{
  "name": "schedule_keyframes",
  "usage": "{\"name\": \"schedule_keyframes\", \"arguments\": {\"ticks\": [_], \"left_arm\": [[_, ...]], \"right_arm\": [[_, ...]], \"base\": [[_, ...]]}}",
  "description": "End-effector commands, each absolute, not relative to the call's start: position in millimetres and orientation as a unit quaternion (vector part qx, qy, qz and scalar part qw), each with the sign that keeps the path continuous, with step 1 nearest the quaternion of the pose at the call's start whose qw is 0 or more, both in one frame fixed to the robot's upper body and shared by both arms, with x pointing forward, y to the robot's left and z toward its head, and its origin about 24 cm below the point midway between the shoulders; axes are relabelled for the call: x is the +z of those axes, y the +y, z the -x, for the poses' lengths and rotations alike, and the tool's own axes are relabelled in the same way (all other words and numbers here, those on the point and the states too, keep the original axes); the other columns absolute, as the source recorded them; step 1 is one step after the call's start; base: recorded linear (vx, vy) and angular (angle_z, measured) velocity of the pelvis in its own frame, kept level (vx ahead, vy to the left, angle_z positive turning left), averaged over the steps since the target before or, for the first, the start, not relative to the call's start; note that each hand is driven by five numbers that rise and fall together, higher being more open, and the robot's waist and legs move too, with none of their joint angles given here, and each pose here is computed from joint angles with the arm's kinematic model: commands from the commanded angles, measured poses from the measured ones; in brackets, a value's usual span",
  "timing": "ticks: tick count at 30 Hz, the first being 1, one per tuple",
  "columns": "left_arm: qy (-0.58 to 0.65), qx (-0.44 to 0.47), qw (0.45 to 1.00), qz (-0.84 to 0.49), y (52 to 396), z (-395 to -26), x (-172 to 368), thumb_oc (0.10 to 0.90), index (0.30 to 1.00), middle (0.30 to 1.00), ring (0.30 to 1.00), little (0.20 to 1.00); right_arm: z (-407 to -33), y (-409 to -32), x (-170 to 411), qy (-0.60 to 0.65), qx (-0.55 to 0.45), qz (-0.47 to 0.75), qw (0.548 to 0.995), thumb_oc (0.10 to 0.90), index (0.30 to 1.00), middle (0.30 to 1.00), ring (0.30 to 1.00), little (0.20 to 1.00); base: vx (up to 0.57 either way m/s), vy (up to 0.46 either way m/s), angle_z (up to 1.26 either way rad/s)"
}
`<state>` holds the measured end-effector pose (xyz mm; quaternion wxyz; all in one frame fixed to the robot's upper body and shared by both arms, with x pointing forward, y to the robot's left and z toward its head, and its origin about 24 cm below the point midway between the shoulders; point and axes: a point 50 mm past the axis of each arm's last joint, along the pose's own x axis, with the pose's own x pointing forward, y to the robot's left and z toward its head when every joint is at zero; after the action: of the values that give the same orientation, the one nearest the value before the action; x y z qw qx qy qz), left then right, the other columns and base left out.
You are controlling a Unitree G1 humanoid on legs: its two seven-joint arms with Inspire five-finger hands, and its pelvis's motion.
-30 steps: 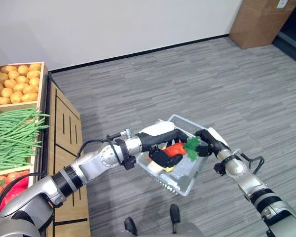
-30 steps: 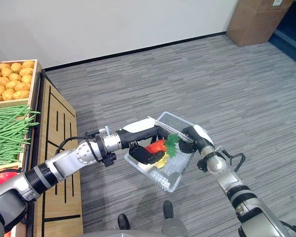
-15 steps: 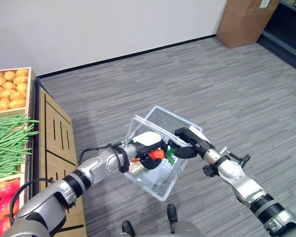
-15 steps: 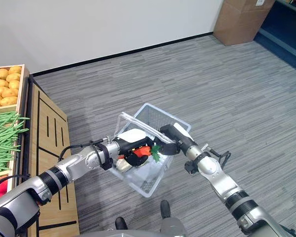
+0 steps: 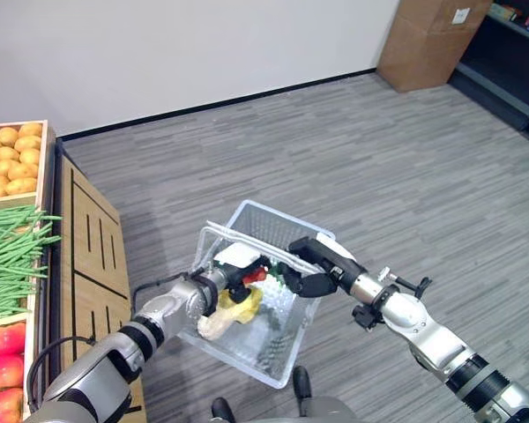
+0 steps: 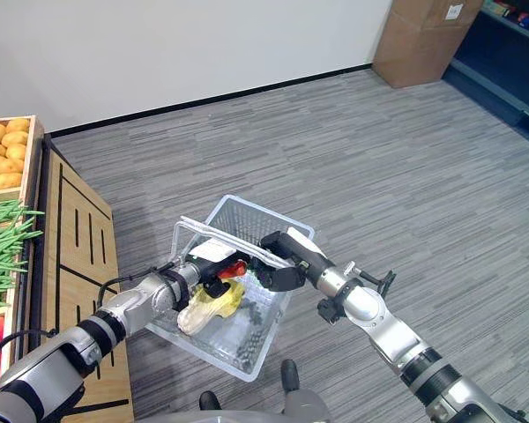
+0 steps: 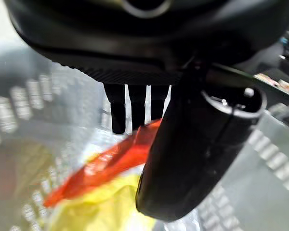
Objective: Get the vegetables into the basket
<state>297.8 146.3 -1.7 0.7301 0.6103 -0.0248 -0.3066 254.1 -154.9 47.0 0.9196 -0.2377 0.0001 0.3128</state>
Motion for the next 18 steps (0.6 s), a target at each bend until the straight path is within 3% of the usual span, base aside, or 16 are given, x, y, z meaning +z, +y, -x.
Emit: {"name": "schedule_keyframes", "arguments": {"ticks": [1,9,13,18], "left_arm": [[-0.115,-0.272,0.752,-0.589,126,-319,36,0.900,1.000,1.000,1.000,1.000],[-0.218,-0.353,0.782,-0.465,91,-288,78,0.900,1.000,1.000,1.000,1.000],[-0.230,-0.396,0.826,-0.329,95,-259,107,0.900,1.000,1.000,1.000,1.000],[-0.148,-0.429,0.867,-0.205,115,-240,98,0.900,1.000,1.000,1.000,1.000]], "right_arm": [[-268,-138,119,-0.197,0.278,0.160,0.926,0.400,0.300,0.300,0.300,0.300],[-280,-173,93,-0.146,0.168,0.223,0.949,0.400,0.300,0.300,0.300,0.300],[-283,-207,58,-0.064,0.079,0.247,0.964,0.400,0.300,0.300,0.300,0.300],[-275,-249,10,0.062,-0.003,0.287,0.956,0.400,0.300,0.300,0.300,0.300]], "base": [[0.00,0.000,0.00],[0.01,0.001,0.06],[0.00,0.006,0.17],[0.00,0.002,0.13]]}}
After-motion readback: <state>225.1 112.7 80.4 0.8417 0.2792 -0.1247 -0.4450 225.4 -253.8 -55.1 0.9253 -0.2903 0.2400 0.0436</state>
